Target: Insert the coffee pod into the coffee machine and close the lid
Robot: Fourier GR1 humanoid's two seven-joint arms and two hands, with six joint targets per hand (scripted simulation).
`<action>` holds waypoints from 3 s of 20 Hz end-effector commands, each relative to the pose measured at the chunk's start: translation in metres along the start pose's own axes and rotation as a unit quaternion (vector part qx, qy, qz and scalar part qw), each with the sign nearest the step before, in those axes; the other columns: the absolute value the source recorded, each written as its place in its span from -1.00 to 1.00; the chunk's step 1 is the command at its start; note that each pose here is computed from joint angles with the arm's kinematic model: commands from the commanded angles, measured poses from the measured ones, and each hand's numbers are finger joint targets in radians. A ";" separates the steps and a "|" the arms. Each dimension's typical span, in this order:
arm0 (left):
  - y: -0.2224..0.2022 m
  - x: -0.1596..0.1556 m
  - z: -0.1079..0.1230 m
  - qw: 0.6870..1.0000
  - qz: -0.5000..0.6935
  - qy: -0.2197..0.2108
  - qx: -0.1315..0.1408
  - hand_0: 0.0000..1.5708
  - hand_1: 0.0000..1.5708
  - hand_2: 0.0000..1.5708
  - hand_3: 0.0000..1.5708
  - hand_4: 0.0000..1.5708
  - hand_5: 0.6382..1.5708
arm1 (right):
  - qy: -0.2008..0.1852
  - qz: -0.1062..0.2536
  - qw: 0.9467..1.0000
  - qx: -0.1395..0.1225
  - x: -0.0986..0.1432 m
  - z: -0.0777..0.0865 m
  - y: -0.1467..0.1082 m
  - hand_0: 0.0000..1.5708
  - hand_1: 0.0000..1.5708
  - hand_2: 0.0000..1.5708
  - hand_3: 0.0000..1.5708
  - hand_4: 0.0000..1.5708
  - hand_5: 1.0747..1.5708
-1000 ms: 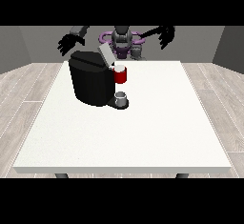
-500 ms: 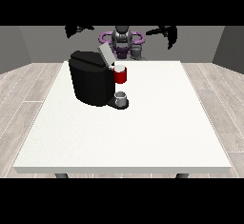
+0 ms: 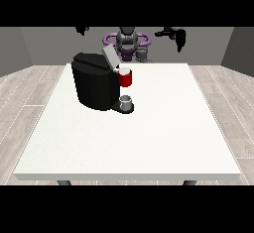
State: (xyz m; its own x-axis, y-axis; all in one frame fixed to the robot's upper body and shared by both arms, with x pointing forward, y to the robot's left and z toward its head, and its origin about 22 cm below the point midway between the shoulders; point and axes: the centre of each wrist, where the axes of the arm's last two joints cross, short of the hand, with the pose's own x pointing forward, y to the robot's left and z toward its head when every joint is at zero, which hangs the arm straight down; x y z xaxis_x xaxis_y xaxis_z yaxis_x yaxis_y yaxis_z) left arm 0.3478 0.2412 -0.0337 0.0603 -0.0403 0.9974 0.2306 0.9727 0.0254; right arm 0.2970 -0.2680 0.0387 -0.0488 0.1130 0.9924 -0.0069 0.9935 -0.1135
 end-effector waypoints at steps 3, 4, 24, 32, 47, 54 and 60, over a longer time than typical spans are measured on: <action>0.000 0.003 0.022 1.000 0.016 -0.012 0.010 -1.00 -1.00 -1.00 -1.00 -0.86 1.00 | -0.003 0.013 0.999 0.031 0.006 -0.005 0.000 -1.00 -1.00 -1.00 -1.00 -0.79 1.00; -0.010 -0.004 0.021 1.000 0.010 -0.011 0.009 -1.00 -1.00 -1.00 -1.00 -0.87 1.00 | -0.027 0.006 0.999 0.045 0.011 -0.011 0.033 -1.00 -1.00 -1.00 -1.00 -1.00 1.00; 0.003 0.046 0.055 0.997 -0.008 -0.070 0.043 -1.00 -1.00 -1.00 -1.00 -1.00 1.00 | -0.031 -0.007 0.998 0.048 0.010 -0.063 0.026 -1.00 -1.00 -1.00 -1.00 -1.00 1.00; 0.036 0.050 0.067 0.995 0.000 -0.069 0.067 -1.00 -1.00 -1.00 -1.00 -1.00 1.00 | -0.032 0.022 0.995 0.091 0.012 -0.066 0.034 -1.00 -1.00 -1.00 -1.00 -1.00 1.00; 0.015 0.052 0.060 0.995 -0.017 -0.080 0.063 -1.00 -1.00 -1.00 -1.00 -1.00 1.00 | -0.049 0.028 0.994 0.096 0.039 -0.100 0.042 -1.00 -1.00 -1.00 -1.00 -1.00 1.00; 0.035 0.043 0.063 0.994 -0.017 -0.084 0.069 -1.00 -1.00 -1.00 -1.00 -0.79 1.00 | -0.074 0.058 0.988 0.122 0.053 -0.106 0.069 -1.00 -1.00 -1.00 -1.00 -0.73 1.00; 0.029 0.046 0.056 0.994 -0.011 -0.092 0.058 -1.00 -1.00 -1.00 -1.00 -0.79 1.00 | -0.098 0.093 0.983 0.121 0.086 -0.118 0.094 -1.00 -1.00 -1.00 -1.00 -0.84 1.00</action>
State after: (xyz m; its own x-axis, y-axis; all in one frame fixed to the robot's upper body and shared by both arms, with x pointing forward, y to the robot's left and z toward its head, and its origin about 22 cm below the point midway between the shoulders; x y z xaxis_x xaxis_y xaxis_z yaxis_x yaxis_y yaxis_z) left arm 0.3060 0.2739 0.0234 -0.1219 -0.0415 0.9917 0.1036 0.9931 0.0543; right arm 0.4050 -0.1728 0.1026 -0.2319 0.2277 0.9457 -0.2270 0.9327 -0.2802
